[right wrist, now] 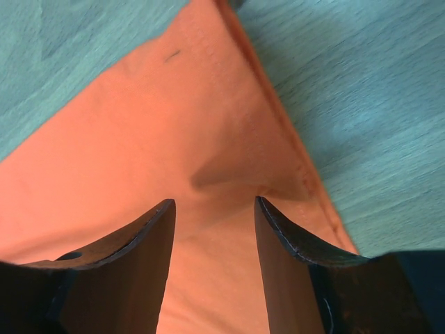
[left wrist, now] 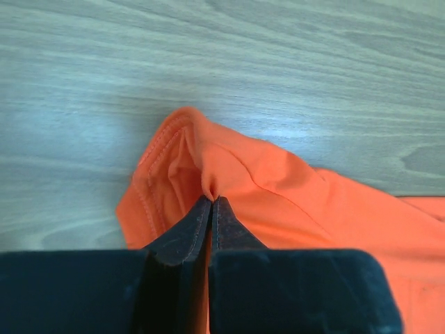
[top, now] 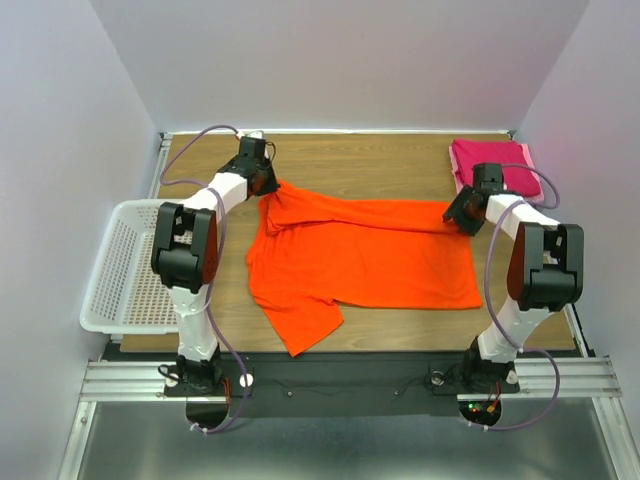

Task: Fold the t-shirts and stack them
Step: Fold the tshirt

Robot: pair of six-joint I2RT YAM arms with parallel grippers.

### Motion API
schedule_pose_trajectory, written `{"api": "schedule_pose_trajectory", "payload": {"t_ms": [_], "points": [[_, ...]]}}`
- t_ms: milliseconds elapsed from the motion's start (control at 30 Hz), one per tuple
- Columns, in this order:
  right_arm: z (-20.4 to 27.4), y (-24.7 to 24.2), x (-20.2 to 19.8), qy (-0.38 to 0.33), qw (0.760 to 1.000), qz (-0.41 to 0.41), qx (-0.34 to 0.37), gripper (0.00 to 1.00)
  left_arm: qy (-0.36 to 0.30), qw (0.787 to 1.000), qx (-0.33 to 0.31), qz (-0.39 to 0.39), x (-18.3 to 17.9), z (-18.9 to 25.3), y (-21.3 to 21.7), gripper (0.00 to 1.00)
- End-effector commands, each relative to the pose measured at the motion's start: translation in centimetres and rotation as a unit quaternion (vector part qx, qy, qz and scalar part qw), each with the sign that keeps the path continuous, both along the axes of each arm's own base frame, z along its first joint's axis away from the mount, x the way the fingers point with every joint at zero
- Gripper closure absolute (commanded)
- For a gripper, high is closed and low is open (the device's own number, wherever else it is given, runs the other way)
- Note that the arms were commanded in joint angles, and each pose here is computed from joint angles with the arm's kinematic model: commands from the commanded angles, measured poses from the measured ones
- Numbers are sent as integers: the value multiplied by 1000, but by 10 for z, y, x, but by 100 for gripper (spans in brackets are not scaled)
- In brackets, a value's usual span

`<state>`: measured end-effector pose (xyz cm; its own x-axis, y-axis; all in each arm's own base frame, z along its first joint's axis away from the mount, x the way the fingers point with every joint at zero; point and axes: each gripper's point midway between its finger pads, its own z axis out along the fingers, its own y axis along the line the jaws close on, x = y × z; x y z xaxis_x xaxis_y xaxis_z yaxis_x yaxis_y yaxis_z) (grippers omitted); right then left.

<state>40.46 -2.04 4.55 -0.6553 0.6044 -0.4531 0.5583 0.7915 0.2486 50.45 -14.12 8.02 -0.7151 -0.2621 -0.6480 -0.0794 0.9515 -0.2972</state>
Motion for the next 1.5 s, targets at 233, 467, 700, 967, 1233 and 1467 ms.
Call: {"api": "schedule_pose_trajectory", "payload": {"t_ms": [233,467,700,967,1233,1467], "points": [[6,-16,11,-26,999,-15,-18,46,22,997,-45,63,-28,5,10,91],[7,-18,13,-29,999,-15,-22,48,24,993,-88,71,-43,3,3,91],[2,-27,10,-24,999,-31,-29,50,14,992,-84,92,-50,11,15,91],[-12,-31,2,-5,999,-40,-27,59,28,993,-73,91,-59,3,24,91],[-18,-31,-3,1,999,-41,-23,70,39,993,-70,90,-71,-14,26,81],[39,-8,6,-74,997,27,9,47,-65,997,-9,49,-67,58,30,24]]}}
